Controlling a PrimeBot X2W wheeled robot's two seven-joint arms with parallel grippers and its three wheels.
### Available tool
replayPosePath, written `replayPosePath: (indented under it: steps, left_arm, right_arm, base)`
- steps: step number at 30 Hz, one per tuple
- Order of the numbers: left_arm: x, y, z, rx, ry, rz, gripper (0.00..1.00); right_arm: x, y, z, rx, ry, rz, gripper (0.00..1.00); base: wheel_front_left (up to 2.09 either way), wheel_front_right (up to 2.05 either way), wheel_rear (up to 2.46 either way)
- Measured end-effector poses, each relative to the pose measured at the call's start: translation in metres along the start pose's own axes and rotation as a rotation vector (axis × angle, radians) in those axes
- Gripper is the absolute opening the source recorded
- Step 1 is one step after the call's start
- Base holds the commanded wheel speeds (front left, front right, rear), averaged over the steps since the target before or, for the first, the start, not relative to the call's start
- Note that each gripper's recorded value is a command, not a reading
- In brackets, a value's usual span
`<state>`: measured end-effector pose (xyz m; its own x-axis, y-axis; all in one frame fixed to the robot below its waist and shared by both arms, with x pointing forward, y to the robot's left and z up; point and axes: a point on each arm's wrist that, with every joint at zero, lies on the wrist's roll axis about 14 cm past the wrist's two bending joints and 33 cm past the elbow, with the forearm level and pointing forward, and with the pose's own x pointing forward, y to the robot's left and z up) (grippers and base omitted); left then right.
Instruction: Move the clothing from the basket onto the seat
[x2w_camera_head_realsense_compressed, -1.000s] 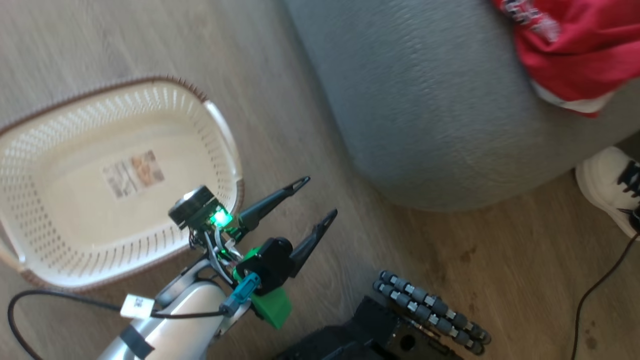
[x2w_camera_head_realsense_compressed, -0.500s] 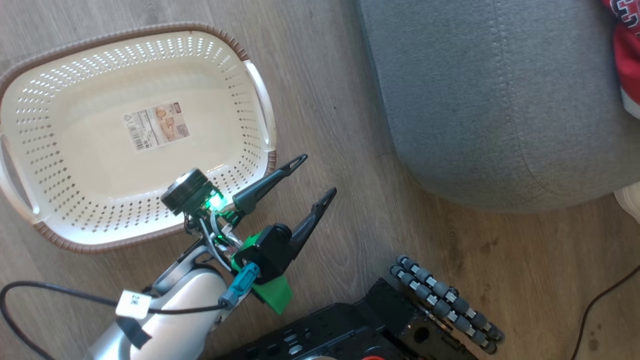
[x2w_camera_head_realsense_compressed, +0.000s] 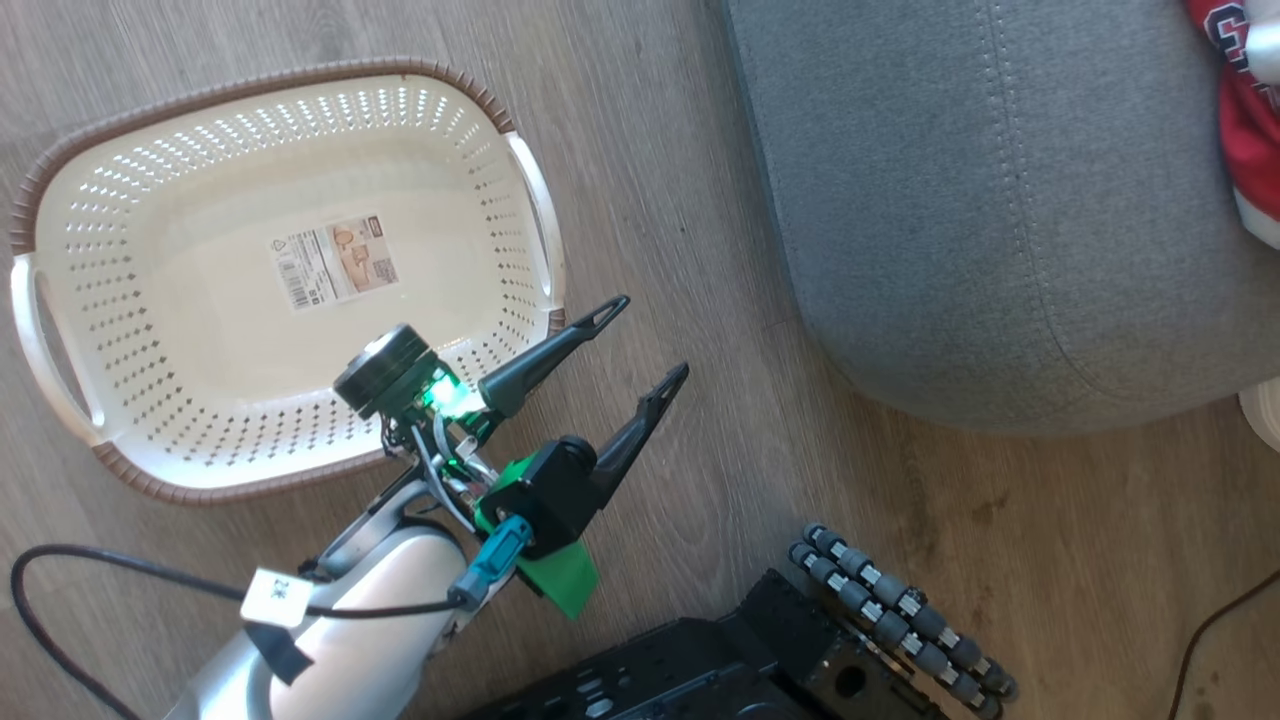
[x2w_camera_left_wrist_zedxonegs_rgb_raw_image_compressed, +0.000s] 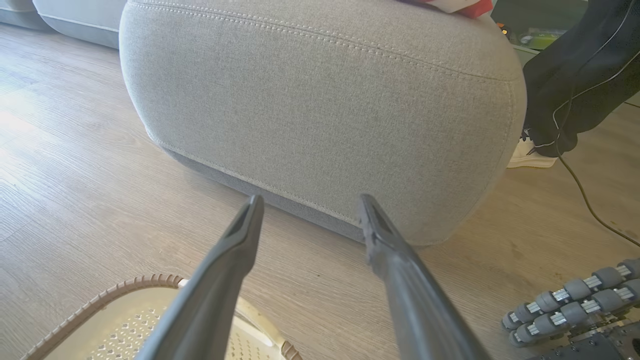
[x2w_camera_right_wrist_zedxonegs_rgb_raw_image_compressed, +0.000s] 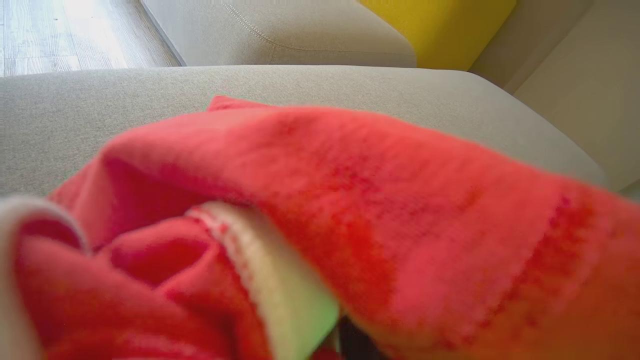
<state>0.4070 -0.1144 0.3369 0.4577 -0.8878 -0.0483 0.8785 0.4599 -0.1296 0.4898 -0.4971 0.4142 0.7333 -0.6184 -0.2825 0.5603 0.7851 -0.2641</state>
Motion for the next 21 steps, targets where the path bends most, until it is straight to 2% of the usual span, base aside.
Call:
replayPosePath:
  steps: [7,13,21]
  left_arm:
    - [0.003,-0.012,0.018,0.005,-0.021,-0.022,1.00]
    - [0.005,-0.028,0.048,0.040,-0.055,-0.038,1.00]
    - [-0.002,-0.036,0.092,0.007,-0.104,0.043,1.00]
  right_arm:
    - [-0.007,-0.004,0.015,-0.014,-0.018,0.014,1.00]
    - [-0.025,-0.028,0.024,-0.028,-0.005,0.004,1.00]
    - [-0.054,-0.054,0.030,-0.025,0.068,0.012,1.00]
  base:
    - [0.00,0.00,0.00]
    - [0.00,0.00,0.00]
    - [0.00,0.00,0.00]
